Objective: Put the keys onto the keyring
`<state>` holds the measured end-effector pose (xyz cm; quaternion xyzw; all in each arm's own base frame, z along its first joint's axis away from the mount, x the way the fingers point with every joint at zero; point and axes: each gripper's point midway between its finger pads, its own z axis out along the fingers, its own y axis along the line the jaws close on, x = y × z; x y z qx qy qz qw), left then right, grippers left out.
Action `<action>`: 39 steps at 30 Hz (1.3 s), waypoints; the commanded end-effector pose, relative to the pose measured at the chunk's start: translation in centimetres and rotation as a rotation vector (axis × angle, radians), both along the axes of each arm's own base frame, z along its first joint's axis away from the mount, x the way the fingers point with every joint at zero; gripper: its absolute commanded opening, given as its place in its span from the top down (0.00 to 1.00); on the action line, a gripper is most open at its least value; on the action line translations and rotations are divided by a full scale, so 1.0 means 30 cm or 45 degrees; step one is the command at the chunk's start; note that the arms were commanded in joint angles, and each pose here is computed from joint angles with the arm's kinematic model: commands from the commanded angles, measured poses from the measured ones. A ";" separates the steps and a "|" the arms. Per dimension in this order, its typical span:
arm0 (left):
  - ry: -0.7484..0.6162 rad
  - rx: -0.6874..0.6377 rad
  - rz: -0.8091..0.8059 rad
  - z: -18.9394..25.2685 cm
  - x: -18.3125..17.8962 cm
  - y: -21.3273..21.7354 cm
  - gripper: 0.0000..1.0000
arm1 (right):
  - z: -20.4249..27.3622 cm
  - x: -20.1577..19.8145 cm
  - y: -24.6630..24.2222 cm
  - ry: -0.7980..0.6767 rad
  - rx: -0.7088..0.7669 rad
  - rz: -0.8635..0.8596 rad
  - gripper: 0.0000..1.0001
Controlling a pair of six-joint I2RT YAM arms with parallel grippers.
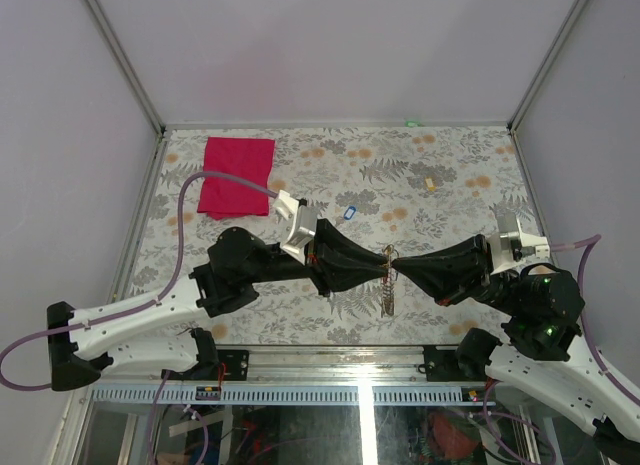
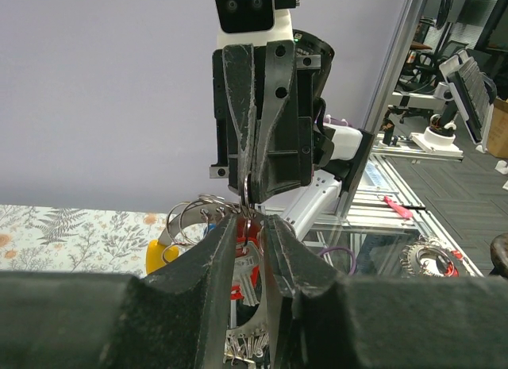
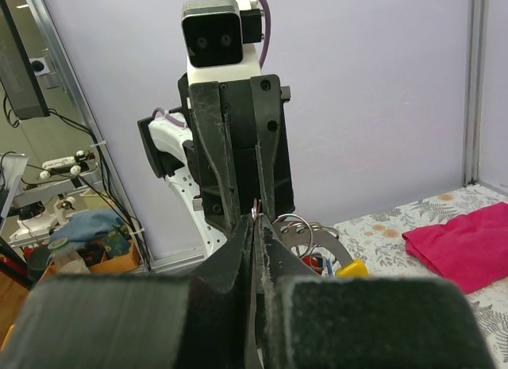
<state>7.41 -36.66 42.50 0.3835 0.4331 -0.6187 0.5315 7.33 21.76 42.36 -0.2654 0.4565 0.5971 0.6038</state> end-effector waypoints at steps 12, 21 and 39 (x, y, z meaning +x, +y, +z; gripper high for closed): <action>-0.051 -0.116 -0.035 0.102 -0.026 0.013 0.83 | 0.036 -0.009 -0.004 -0.052 0.038 0.007 1.00; -0.045 -0.087 -0.034 0.085 -0.024 0.008 1.00 | 0.041 -0.012 -0.013 -0.067 0.031 -0.008 1.00; -0.064 0.459 0.044 -0.072 0.009 0.037 1.00 | -0.082 -0.022 -0.107 -0.305 -0.372 -0.183 0.56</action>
